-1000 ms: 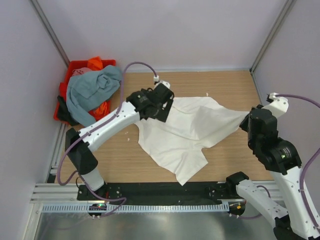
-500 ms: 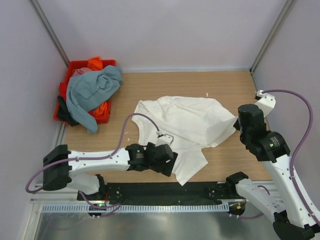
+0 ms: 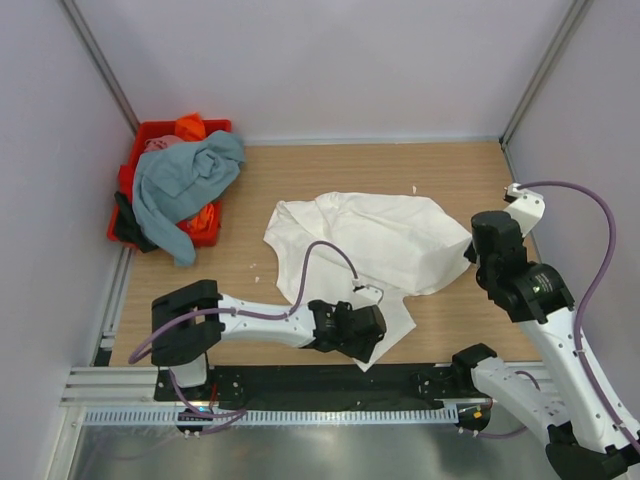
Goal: Fold and stack the t-shirts
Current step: Flatten the tshirt out
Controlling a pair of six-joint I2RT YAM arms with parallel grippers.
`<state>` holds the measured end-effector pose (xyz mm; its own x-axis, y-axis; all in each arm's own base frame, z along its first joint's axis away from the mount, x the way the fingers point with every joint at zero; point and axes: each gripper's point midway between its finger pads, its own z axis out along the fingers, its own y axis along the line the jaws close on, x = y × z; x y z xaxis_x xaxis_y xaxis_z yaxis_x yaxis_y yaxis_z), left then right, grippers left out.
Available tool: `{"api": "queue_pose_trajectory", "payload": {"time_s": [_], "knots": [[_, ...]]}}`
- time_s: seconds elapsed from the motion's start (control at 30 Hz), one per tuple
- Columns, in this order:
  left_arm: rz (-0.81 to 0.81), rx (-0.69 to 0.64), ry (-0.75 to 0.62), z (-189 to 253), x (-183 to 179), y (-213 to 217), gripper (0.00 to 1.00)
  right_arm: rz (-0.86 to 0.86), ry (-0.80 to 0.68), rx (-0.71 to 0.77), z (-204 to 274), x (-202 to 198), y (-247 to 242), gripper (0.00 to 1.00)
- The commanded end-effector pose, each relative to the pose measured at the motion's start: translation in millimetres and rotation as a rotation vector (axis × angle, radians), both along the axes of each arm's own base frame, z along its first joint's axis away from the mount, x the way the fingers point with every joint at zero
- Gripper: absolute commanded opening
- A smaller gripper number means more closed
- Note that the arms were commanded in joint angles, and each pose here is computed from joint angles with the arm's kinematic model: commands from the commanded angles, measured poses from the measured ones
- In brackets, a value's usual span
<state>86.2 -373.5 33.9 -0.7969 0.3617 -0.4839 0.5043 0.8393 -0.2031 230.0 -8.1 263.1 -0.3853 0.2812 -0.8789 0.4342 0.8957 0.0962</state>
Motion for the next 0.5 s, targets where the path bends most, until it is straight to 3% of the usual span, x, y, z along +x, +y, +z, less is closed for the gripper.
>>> {"api": "queue_pose_trajectory", "payload": {"time_s": [0.0,0.03,0.13,0.27,0.3,0.33,0.4,0.47], "knots": [[0.016,-0.014,-0.018,2,2,-10,0.62,-0.018,-0.051,0.001,11,2,-4,0.01],[0.012,-0.01,-0.019,0,1,-9,0.42,-0.019,-0.054,0.001,11,2,-4,0.01],[-0.006,0.003,-0.024,1,-2,-9,0.0,-0.011,-0.052,0.004,10,2,-2,0.01],[0.004,0.047,-0.12,46,6,8,0.0,0.011,-0.074,0.017,25,-1,-1,0.01],[0.007,-0.03,-0.165,93,6,2,0.0,0.032,-0.119,0.038,44,-4,1,0.01],[0.031,0.047,-0.239,112,14,29,0.0,0.075,-0.144,0.034,57,-7,3,0.01],[0.035,-0.041,-0.322,185,11,35,0.0,0.198,-0.29,0.109,105,-23,17,0.01],[0.05,-0.064,-0.41,242,11,73,0.0,0.315,-0.402,0.144,142,-40,28,0.01]]}}
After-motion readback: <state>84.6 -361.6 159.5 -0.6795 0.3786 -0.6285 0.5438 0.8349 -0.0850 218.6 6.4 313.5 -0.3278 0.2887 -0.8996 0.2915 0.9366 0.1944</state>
